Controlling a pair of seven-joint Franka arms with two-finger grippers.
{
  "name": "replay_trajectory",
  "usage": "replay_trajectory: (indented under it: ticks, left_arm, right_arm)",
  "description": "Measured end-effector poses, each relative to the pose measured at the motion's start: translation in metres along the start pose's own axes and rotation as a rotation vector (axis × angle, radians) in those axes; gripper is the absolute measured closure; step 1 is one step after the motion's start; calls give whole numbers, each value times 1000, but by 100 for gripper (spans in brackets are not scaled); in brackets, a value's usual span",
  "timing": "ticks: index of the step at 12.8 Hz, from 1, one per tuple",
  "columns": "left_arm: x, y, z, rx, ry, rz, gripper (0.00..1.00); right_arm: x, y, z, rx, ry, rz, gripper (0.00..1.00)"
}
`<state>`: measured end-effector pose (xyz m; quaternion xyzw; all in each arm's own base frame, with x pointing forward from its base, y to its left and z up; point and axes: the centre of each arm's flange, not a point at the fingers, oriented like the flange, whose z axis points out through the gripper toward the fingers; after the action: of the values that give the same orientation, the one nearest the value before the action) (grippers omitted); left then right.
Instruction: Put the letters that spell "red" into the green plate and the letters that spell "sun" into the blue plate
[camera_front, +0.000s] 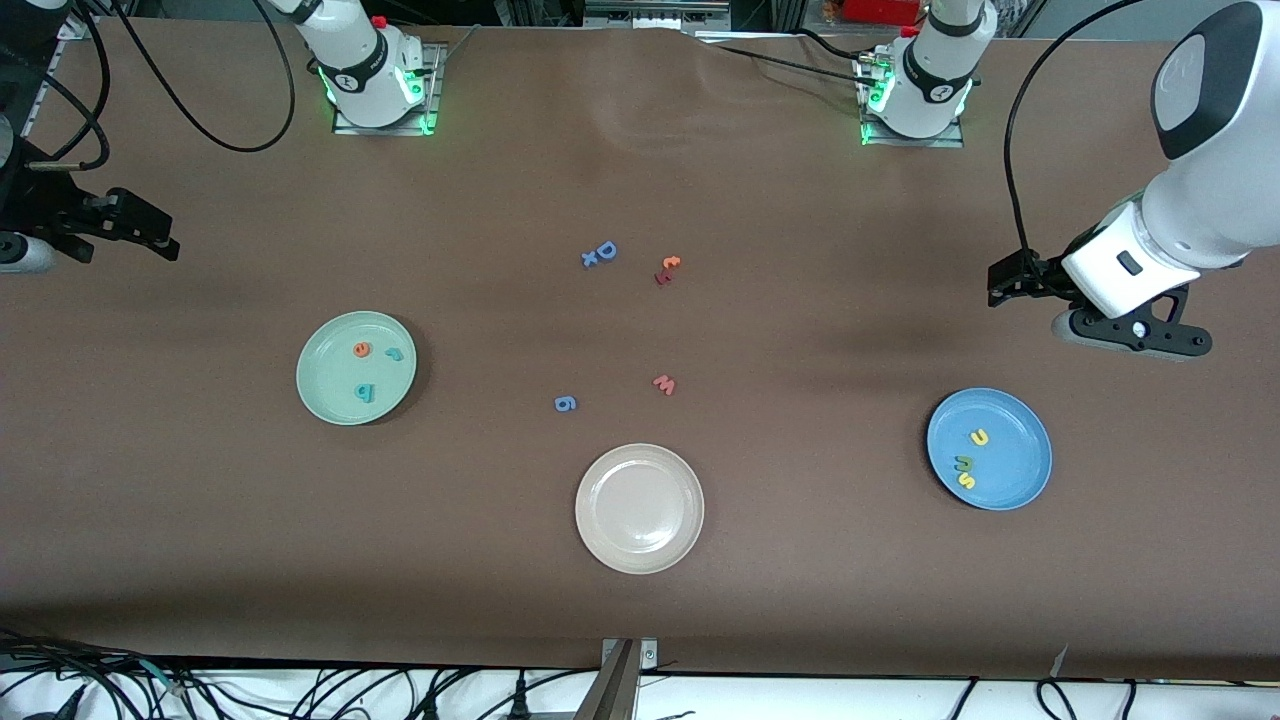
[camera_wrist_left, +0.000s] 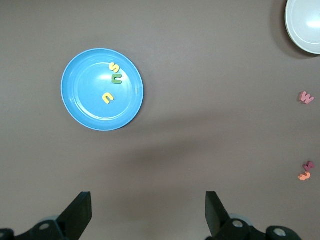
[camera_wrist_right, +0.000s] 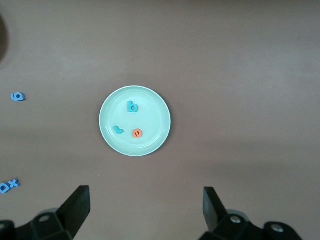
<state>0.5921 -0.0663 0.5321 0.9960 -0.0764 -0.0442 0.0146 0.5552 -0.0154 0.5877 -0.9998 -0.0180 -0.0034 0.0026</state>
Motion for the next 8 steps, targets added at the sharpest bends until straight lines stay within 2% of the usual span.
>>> replay_trajectory:
  ticks: [8]
  left_arm:
    - [0, 0, 0, 0, 0, 0, 0]
  right_arm:
    - [1, 0, -1, 0, 6, 1, 0]
